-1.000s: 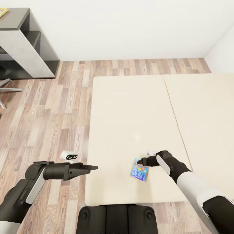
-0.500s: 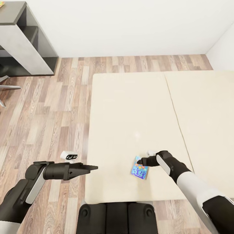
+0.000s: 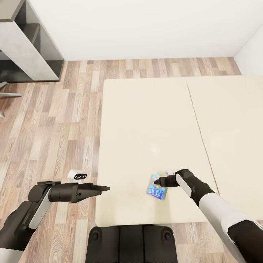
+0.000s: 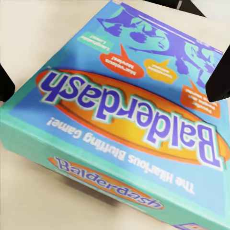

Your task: Put all the toys in the child's room - the three board games (two on the bed and one on the table), the two jigsaw puzzles on the table, and the tennis ball on the table - inside the toy box on the table in the child's room.

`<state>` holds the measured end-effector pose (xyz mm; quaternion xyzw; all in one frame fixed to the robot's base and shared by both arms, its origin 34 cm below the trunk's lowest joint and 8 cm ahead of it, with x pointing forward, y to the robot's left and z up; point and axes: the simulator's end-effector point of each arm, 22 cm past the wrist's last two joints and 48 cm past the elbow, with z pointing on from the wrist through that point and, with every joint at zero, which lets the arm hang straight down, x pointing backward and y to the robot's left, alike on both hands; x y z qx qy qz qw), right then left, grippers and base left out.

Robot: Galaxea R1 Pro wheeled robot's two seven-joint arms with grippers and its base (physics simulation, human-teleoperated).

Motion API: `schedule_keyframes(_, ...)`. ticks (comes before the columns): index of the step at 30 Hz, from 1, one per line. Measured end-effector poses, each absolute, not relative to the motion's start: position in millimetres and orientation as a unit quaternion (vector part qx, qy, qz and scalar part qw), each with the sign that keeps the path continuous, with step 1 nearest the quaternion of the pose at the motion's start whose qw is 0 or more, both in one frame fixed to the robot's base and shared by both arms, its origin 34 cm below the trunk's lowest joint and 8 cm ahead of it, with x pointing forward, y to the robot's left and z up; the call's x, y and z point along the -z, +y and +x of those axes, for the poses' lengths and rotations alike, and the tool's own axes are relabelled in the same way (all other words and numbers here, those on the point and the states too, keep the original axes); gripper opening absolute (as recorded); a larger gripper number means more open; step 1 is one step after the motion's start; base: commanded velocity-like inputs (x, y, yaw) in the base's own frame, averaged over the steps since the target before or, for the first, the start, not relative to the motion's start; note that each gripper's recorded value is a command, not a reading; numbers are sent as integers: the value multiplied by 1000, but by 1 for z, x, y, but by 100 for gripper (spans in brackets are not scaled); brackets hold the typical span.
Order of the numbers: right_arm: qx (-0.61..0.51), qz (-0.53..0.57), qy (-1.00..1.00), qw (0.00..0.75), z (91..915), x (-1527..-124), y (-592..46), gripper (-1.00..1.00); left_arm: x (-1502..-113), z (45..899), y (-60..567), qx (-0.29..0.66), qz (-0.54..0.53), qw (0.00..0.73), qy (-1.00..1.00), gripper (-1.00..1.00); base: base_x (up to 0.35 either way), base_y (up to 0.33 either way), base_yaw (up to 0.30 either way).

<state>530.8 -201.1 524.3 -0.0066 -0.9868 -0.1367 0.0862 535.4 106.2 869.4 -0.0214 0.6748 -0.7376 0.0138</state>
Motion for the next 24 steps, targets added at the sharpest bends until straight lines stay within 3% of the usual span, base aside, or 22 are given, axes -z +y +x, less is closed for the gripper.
schedule_keyframes(24,148,-5,-985,89,529,-525,-185,100,-868,535,106,737,-23,12,675,100,0,0,0)
